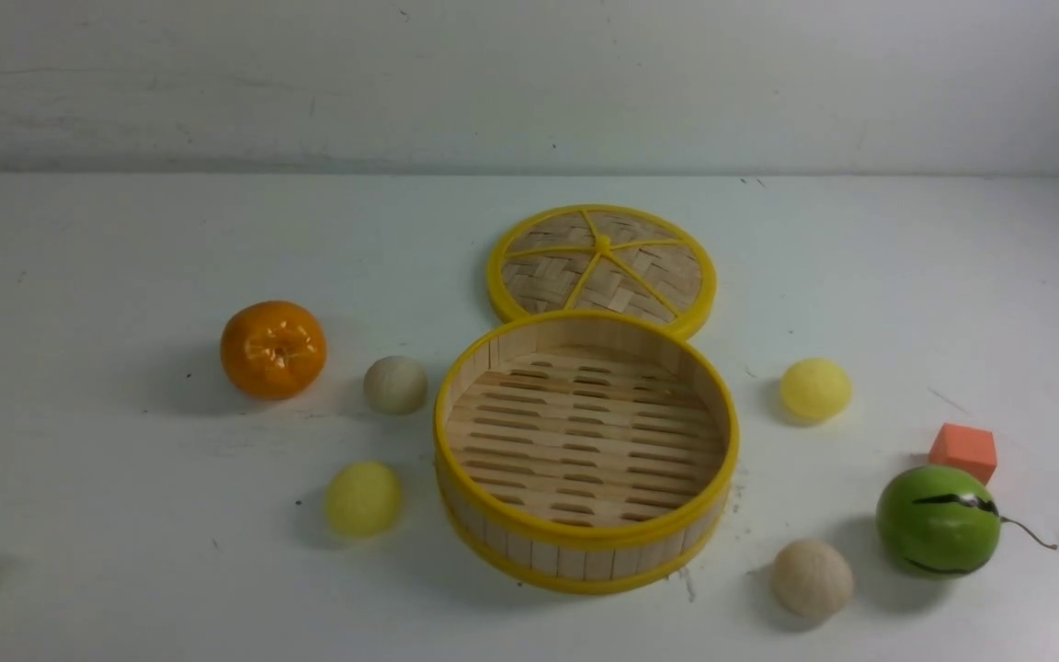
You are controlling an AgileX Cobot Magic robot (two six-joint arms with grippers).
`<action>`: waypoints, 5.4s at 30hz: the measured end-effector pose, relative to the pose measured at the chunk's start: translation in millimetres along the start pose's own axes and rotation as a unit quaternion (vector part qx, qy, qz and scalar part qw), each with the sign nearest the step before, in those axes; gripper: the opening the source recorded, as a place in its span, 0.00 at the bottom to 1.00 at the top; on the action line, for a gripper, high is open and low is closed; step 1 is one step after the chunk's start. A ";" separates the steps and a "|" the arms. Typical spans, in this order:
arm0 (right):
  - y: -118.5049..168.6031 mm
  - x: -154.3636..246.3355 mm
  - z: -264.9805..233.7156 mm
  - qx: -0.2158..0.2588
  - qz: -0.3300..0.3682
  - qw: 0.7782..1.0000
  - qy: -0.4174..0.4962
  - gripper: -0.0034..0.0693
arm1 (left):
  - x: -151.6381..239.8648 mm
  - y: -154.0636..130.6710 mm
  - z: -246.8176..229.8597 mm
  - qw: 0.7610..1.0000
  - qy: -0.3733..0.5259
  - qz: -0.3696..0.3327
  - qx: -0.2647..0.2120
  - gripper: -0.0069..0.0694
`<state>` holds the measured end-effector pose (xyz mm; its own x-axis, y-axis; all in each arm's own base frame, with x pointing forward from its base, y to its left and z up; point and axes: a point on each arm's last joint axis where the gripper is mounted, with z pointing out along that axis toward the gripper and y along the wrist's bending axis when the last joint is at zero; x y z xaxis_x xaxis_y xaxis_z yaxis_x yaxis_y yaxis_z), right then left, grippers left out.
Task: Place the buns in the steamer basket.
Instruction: Use the left arm to grab a steamed stuffed bun, then use the left arm to put the steamed stuffed bun into the steamer, then use the left arm to grab a steamed stuffed bun
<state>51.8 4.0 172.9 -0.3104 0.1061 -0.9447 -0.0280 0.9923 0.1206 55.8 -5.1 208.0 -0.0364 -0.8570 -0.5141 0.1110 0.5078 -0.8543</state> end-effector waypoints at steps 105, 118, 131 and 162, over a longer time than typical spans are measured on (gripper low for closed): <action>0.0 -0.1 0.0 0.000 0.000 1.000 0.000 0.38 | 95.6 -158.8 337.1 0.697 0.551 0.445 -0.114 0.07; 0.0 -0.1 0.0 0.000 0.000 1.000 0.000 0.38 | 181.1 -107.6 397.5 0.645 0.590 0.467 -0.136 0.07; 0.0 -0.1 0.0 0.000 0.000 1.000 0.000 0.38 | 180.7 -106.5 400.1 0.648 0.579 0.470 -0.155 0.50; 0.0 -0.1 0.0 0.000 0.000 1.000 0.000 0.38 | 112.1 -36.7 412.2 0.654 0.571 0.442 -0.225 0.41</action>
<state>51.8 4.0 173.0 -0.3096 0.1061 -0.9449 -0.0280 0.9923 0.1206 457.1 -156.1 213.4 -0.9017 0.2841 -0.3257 0.2965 0.9549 0.0121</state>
